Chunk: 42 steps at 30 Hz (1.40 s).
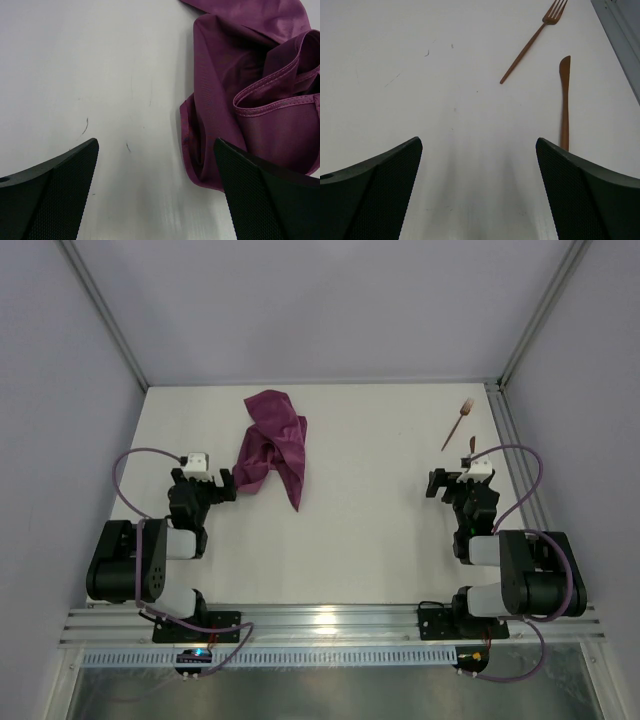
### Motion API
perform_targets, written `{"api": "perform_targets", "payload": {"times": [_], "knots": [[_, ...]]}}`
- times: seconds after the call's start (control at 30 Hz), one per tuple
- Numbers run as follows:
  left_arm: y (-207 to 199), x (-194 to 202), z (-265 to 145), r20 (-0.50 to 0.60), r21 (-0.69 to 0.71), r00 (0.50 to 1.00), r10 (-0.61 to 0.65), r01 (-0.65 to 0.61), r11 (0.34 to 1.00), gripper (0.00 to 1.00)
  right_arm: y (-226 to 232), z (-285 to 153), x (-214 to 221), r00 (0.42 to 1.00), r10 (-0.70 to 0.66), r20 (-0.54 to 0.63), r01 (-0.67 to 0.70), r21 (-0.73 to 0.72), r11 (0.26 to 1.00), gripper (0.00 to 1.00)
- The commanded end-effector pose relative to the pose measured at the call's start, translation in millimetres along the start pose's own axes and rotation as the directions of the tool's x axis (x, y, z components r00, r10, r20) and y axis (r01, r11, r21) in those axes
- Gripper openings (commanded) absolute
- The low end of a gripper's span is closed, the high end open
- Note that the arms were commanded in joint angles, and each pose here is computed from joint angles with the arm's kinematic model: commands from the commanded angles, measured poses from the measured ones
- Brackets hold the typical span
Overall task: Fold the napkin into a case and place the utensils inside
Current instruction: Pick up the crumpled napkin from the corner of the board.
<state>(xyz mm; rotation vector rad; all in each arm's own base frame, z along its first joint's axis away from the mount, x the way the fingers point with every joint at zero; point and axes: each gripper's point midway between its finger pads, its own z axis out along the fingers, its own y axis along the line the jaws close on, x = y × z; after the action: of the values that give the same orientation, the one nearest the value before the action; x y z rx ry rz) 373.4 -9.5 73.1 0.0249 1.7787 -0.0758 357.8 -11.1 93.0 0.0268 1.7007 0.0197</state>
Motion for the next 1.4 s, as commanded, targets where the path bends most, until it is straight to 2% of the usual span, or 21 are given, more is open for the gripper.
{"api": "perform_targets", "payload": {"times": [0.0, 0.07, 0.1, 0.13, 0.17, 0.2, 0.27, 0.3, 0.33, 0.37, 0.4, 0.43, 0.53, 0.57, 0.67, 0.8, 1.0, 1.03, 1.23, 1.33, 1.37], "knots": [[2, -20, 4, 0.062, -0.014, 0.998, 0.014, -0.013, 1.0, 0.99, 5, 2, -32, 0.997, -0.023, 0.069, 0.025, -0.024, 0.999, 0.99], [2, -20, 4, 0.064, -0.013, 0.998, 0.013, -0.012, 1.0, 0.99, 2, 8, -58, 0.998, -0.004, 0.058, 0.004, -0.003, 1.0, 0.99], [2, -19, 4, 0.061, -0.014, 0.998, 0.012, -0.012, 1.0, 0.99, 0, 4, -41, 0.997, 0.04, -0.068, -0.038, 0.024, 0.999, 0.99], [3, -20, 4, 0.062, -0.015, 0.998, 0.012, -0.011, 1.0, 0.99, -4, 8, -84, 0.998, 0.062, -0.003, -0.062, 0.049, 0.997, 0.96], [2, -19, 4, 0.061, -0.014, 0.998, 0.012, -0.012, 1.0, 0.99, 0, 9, -95, 0.992, 0.128, -0.005, -0.127, 0.047, 0.991, 0.91], [2, -19, 4, 0.061, -0.01, 0.998, 0.012, -0.012, 1.0, 0.99, 5, 5, -84, 0.98, 0.173, -0.096, -0.169, 0.047, 0.984, 0.85], [1, -20, 5, 0.059, -0.009, 0.998, 0.012, -0.012, 1.0, 0.99, 32, 8, -116, 0.969, 0.214, -0.121, -0.217, -0.016, 0.976, 0.75], [-1, -22, 5, 0.067, 0.006, 0.998, 0.013, -0.013, 1.0, 0.99, 50, 2, -102, 0.955, 0.202, -0.22, -0.214, -0.033, 0.976, 0.74], [-9, -35, 6, 0.098, 0.05, 0.995, 0.02, -0.025, 0.998, 0.99, 78, 1, -117, 0.962, 0.161, -0.22, -0.179, -0.063, 0.982, 0.74], [-10, -14, 3, -0.033, 0.061, 0.999, 0.013, -0.011, 0.998, 0.99, 94, -1, -110, 0.956, 0.132, -0.263, -0.159, -0.084, 0.984, 0.74], [-15, -81, 13, 0.056, 0.089, 0.998, 0.036, -0.04, 0.995, 0.99, 109, -5, -110, 0.947, 0.123, -0.296, -0.161, -0.108, 0.981, 0.75], [-19, -53, 5, -0.172, 0.13, 0.984, 0.039, -0.016, 0.991, 0.99, 137, -10, -101, 0.935, 0.105, -0.338, -0.172, -0.173, 0.97, 0.75], [-19, -110, 25, -0.254, 0.191, 0.955, 0.151, -0.103, 0.976, 0.99, 179, -16, -92, 0.902, 0.138, -0.409, -0.253, -0.243, 0.936, 0.76], [-18, -95, 17, -0.352, 0.207, 0.922, 0.16, -0.09, 0.974, 0.99, 203, -20, -78, 0.887, 0.103, -0.45, -0.251, -0.283, 0.925, 0.75], [-21, -88, 12, -0.423, 0.251, 0.884, 0.198, -0.096, 0.963, 0.96, 243, -21, -71, 0.87, 0.081, -0.487, -0.273, -0.339, 0.9, 0.75], [-25, -56, -19, -0.566, 0.281, 0.801, 0.196, -0.036, 0.959, 0.9, 317, -30, -35, 0.793, -0.041, -0.607, -0.311, -0.462, 0.831, 0.71], [-26, -43, -53, -0.631, 0.287, 0.748, 0.206, -0.021, 0.958, 0.87, 373, -30, -13, 0.768, -0.058, -0.637, -0.368, -0.514, 0.775, 0.67], [-26, -41, -59, -0.643, 0.29, 0.737, 0.21, -0.02, 0.957, 0.87, 380, -29, 1, 0.743, -0.072, -0.665, -0.383, -0.511, 0.77, 0.66], [-22, -52, -78, -0.627, 0.281, 0.744, 0.23, -0.059, 0.958, 0.88, 404, -18, 26, 0.7, -0.054, -0.712, -0.43, -0.481, 0.764, 0.59], [-23, -55, -86, -0.631, 0.281, 0.741, 0.229, -0.058, 0.958, 0.89, 416, -15, 35, 0.693, -0.056, -0.719, -0.439, -0.482, 0.758, 0.46], [-23, -55, -88, -0.632, 0.281, 0.74, 0.232, -0.061, 0.958, 0.89, 418, -13, 42, 0.682, -0.061, -0.729, -0.44, -0.475, 0.762, 0.35]]}}
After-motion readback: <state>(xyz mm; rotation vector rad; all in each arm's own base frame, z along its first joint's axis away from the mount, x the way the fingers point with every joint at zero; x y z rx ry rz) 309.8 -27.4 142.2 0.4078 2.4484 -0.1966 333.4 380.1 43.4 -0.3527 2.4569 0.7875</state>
